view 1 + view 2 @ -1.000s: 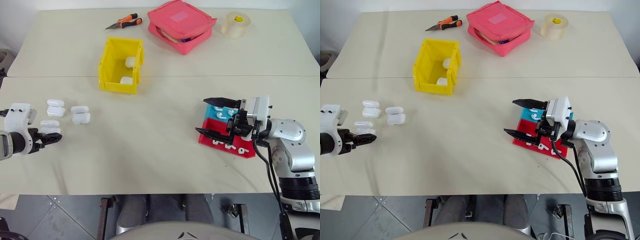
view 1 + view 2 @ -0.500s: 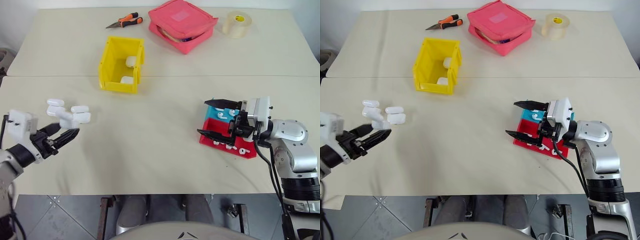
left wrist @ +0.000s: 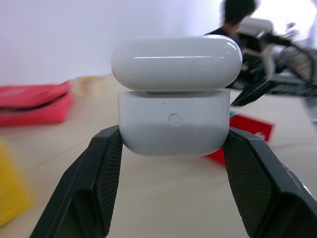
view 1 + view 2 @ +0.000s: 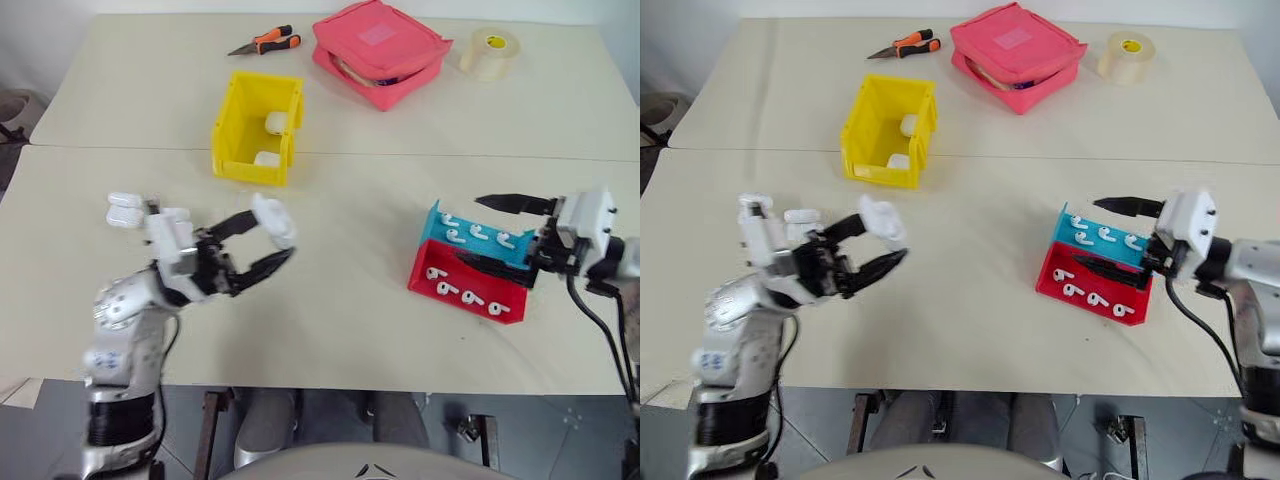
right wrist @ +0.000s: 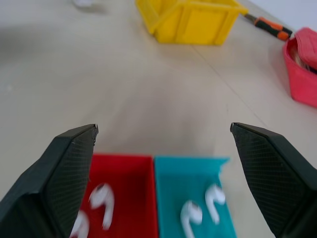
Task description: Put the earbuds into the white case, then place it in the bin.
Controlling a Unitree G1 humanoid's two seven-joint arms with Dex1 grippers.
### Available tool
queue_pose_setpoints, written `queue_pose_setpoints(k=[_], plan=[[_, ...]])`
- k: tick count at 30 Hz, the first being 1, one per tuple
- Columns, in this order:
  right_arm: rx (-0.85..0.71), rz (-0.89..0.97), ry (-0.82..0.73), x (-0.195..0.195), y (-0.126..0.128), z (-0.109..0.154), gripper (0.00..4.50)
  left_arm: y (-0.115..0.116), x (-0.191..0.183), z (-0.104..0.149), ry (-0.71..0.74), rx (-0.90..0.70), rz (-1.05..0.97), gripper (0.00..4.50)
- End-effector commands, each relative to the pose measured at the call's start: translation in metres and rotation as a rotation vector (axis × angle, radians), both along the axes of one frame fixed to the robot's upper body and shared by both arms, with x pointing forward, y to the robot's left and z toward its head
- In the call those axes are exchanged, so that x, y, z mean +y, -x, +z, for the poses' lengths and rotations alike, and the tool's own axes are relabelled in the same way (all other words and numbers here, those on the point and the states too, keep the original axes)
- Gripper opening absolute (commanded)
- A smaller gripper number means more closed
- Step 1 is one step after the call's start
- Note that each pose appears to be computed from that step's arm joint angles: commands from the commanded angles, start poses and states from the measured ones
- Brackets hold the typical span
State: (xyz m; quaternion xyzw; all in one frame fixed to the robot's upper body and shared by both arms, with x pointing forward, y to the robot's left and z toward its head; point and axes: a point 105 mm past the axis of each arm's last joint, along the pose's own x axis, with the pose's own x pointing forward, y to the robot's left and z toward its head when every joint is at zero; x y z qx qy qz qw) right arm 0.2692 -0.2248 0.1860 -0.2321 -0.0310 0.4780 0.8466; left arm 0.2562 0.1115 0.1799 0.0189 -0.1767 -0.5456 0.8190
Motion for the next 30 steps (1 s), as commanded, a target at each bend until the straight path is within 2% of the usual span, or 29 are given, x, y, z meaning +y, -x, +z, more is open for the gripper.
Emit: queue_pose_setpoints(k=[1,3,5,8,13,17,25,27,30], plan=[[-0.057,-0.051,0.005,-0.004,0.023,0.013,4.50,0.005,-0.019,0.003,0.042,-0.056,-0.110,2.71],[-0.047,-0.110,0.003,-0.012,0.034,0.011,4.50,0.001,-0.038,-0.001,0.039,-0.107,-0.196,2.71],[-0.048,-0.143,-0.001,-0.006,0.049,0.008,4.50,0.006,-0.039,-0.004,0.034,-0.143,-0.243,2.71],[-0.048,-0.288,-0.003,-0.024,0.067,-0.001,4.50,-0.008,-0.064,-0.005,0.031,-0.219,-0.319,2.71],[0.019,-0.399,0.040,-0.038,0.093,-0.015,4.50,-0.016,-0.076,-0.005,0.063,-0.223,-0.363,2.71],[0.112,-0.427,0.097,-0.045,0.107,-0.023,4.50,-0.012,-0.083,-0.009,0.072,-0.216,-0.394,2.71],[0.380,-0.377,0.256,-0.036,0.098,-0.030,4.50,-0.002,-0.100,-0.016,0.065,-0.181,-0.481,2.71],[0.460,-0.402,0.316,-0.035,0.088,-0.033,4.50,-0.002,-0.105,-0.019,0.053,-0.182,-0.496,2.71],[0.502,-0.399,0.389,-0.031,0.076,-0.036,4.50,-0.003,-0.110,-0.016,0.075,-0.183,-0.494,2.71]])
